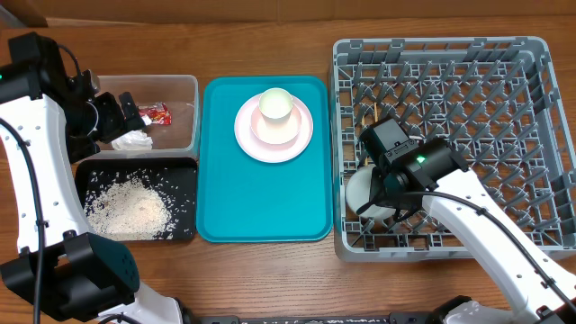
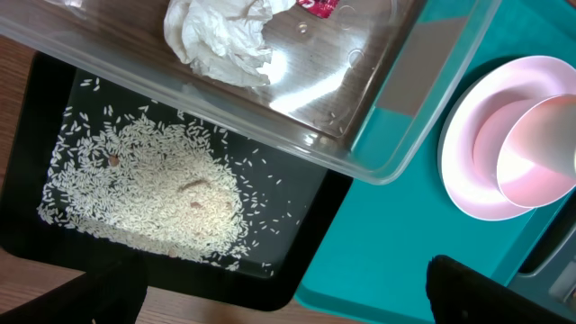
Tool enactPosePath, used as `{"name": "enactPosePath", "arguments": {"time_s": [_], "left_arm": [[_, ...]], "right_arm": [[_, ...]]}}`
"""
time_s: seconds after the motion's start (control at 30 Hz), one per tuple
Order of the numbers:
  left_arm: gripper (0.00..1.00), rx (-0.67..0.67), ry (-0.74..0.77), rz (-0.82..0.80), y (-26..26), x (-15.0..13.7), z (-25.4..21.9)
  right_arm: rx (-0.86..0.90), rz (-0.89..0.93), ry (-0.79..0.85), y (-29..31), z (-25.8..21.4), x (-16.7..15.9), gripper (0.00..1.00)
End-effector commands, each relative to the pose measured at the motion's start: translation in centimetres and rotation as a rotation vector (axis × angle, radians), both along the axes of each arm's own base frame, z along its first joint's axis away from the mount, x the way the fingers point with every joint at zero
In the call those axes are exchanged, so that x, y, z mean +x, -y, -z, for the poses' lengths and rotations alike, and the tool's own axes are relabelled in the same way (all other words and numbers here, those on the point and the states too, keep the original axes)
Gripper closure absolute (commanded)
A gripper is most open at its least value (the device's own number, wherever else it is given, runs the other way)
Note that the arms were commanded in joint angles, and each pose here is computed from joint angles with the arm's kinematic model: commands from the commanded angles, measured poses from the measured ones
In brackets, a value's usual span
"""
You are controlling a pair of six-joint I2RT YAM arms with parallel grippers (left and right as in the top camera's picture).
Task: Sort waste into correct bins and load items into the dishwasher
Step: 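Raise the right gripper and move it over the pink cup on the plate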
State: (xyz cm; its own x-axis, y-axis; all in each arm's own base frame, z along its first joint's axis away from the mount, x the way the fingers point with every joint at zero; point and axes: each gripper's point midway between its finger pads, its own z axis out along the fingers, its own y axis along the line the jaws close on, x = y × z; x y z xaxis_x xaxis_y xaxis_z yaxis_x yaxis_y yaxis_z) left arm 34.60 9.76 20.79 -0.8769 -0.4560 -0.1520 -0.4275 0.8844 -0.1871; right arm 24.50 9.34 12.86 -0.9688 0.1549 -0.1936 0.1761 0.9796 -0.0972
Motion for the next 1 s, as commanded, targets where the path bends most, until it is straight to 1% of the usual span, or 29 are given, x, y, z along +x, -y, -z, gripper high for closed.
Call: {"name": "enactPosePath", "arguments": {"time_s": [0.0, 0.1, 0.13, 0.2, 0.27, 0.33, 0.43, 0.63, 0.97], "left_arm": [[0.00, 0.012, 0.019, -0.007, -0.3, 0.2, -0.6], [0.00, 0.012, 0.018, -0.007, -0.3, 0.2, -0.6], [0.00, 0.012, 0.018, -0.007, -0.3, 0.2, -0.6], [0.00, 0.012, 0.019, -0.007, -0.3, 0.2, -0.6], [0.00, 0.012, 0.018, -0.007, -0.3, 0.2, -0.6], [0.00, 0.012, 0.018, -0.007, -0.3, 0.2, -0.6], [0.00, 0.012, 0.018, -0.007, -0.3, 0.2, -0.6], [0.00, 0.012, 0.019, -0.007, -0.3, 0.2, -0.6], [0.00, 0.012, 0.019, -0.007, -0.3, 0.2, -0.6]], "right_arm": [[0.018, 0.021, 0.056, -0.3, -1.6, 1.2, 0.82], [0.142, 0.006, 0.072, -2.5, -3.4, 1.6, 0.82], [0.265, -0.020, 0.083, -4.8, -4.6, 2.0, 0.81], [0.402, -0.067, 0.113, -7.6, -6.0, 2.5, 0.78], [0.464, -0.096, 0.144, -9.3, -6.7, 3.0, 0.77], [0.477, -0.116, 0.164, -10.1, -6.9, 3.1, 0.76], [0.450, -0.134, 0.188, -10.4, -7.0, 3.2, 0.76], [0.429, -0.177, 0.190, -11.2, -6.9, 2.6, 0.72], [0.431, -0.178, 0.194, -11.2, -7.0, 2.6, 0.71]]}}
